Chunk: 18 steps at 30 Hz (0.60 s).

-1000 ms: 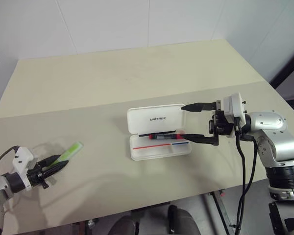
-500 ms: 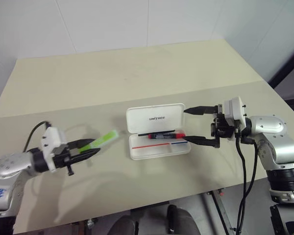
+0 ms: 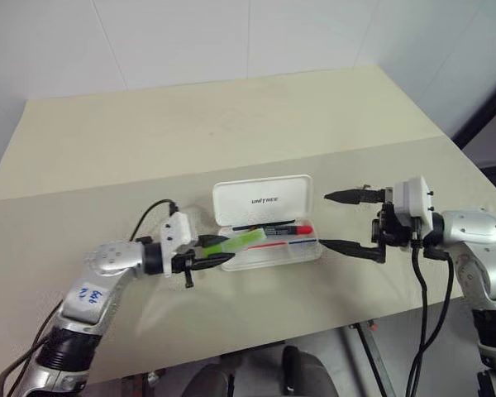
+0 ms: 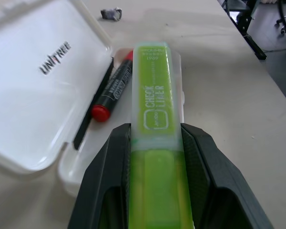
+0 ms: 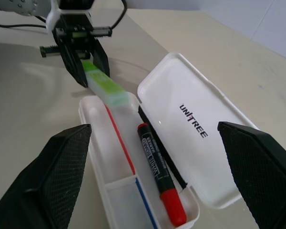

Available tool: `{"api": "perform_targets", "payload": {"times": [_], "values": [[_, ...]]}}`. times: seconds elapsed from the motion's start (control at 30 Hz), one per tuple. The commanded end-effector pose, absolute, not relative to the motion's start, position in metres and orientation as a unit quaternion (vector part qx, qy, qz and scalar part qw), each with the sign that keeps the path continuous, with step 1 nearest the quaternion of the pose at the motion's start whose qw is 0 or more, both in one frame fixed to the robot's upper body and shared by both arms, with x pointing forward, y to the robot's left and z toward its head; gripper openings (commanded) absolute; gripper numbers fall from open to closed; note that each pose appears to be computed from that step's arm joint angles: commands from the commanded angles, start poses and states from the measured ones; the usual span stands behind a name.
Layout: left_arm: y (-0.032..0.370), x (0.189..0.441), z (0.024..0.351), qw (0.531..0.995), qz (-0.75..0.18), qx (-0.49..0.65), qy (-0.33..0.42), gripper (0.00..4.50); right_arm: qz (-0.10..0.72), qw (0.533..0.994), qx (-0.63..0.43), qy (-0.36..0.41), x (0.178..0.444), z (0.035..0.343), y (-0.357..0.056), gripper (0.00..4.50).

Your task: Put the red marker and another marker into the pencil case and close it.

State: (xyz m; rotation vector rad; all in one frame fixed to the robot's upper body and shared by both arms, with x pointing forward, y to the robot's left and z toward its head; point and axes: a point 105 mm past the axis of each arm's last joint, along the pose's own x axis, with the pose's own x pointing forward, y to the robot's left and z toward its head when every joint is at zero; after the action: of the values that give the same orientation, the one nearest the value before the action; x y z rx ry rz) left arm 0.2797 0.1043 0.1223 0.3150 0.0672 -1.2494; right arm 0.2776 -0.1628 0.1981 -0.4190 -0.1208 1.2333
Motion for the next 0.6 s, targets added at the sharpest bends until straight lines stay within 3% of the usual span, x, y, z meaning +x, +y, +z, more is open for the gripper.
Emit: {"api": "perform_targets", "payload": {"times": [0.03,0.6], "values": [[0.088,0.281,0.125,0.783,-0.6,0.165,0.012,1.11,0.563,0.797,-0.206,-0.078,0.269,0.213,-0.165,4.5],[0.081,0.296,0.106,0.768,-0.614,0.181,0.027,1.11,0.532,0.817,-0.205,-0.084,0.259,0.216,-0.166,4.5]]}}
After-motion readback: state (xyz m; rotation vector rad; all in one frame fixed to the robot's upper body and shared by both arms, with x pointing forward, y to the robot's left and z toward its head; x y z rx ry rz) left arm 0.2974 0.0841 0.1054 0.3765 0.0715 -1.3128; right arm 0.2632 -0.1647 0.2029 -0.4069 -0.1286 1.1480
